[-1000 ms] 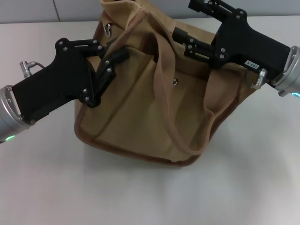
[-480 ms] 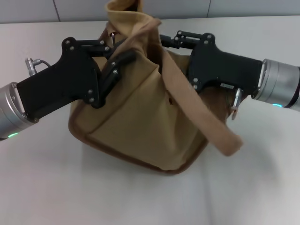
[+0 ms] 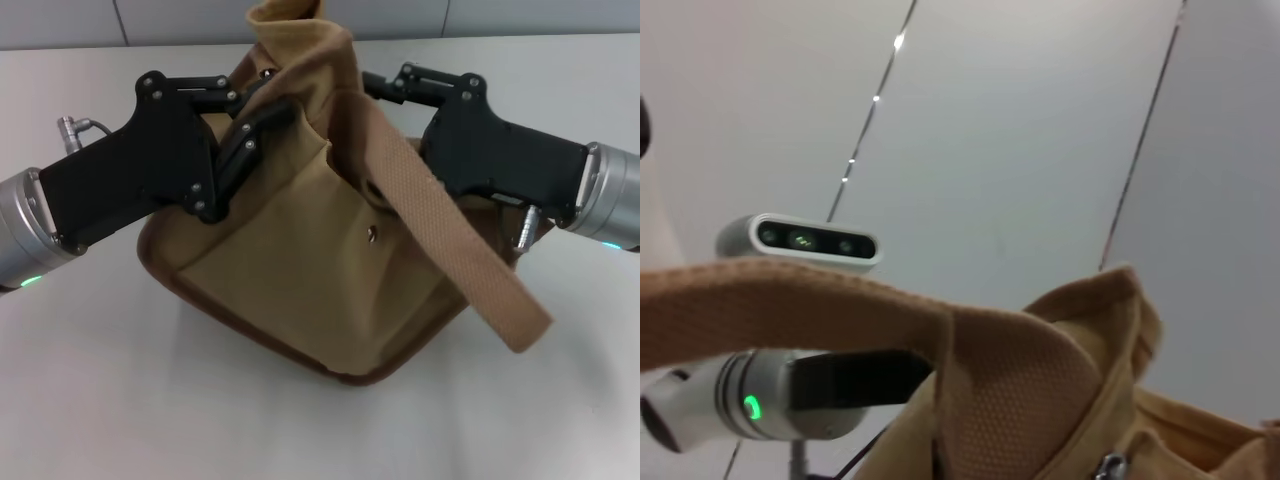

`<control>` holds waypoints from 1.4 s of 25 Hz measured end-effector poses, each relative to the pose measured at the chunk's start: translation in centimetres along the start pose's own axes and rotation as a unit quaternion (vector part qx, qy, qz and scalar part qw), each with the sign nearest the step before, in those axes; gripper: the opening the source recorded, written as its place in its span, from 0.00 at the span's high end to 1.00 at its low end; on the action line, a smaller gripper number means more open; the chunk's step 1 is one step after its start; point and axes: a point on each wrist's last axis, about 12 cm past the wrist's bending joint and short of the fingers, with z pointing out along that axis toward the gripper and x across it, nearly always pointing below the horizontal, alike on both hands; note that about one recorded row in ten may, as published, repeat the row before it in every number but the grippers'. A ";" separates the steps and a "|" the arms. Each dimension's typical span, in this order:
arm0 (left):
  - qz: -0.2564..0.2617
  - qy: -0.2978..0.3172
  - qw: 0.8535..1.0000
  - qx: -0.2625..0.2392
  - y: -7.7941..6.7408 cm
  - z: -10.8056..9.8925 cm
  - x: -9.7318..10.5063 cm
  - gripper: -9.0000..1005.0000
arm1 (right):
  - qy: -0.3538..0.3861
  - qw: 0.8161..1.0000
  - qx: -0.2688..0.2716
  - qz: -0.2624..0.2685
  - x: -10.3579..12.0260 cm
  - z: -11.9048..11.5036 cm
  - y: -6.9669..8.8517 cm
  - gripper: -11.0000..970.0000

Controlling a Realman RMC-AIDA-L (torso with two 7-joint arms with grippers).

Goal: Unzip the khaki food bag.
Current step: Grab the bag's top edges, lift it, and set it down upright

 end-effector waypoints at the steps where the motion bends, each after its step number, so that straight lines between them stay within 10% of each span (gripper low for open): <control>1: 0.000 -0.001 1.000 0.001 0.1 0.1 0.0 0.91 | 0.002 1.000 -0.003 -0.002 0.0 0.1 0.0 0.42; 9: -0.001 -0.001 1.000 0.008 0.1 0.4 0.0 0.91 | 0.012 1.000 -0.001 -0.005 0.3 1.0 -0.3 0.44; 20: 0.003 -0.001 1.000 0.014 0.1 0.6 0.0 0.91 | 0.018 1.000 0.003 -0.001 0.5 1.4 -0.4 0.79; 35: 0.006 -0.001 1.000 0.021 0.2 0.8 0.0 0.91 | 0.036 0.999 0.025 -0.002 0.7 1.7 -1.2 0.81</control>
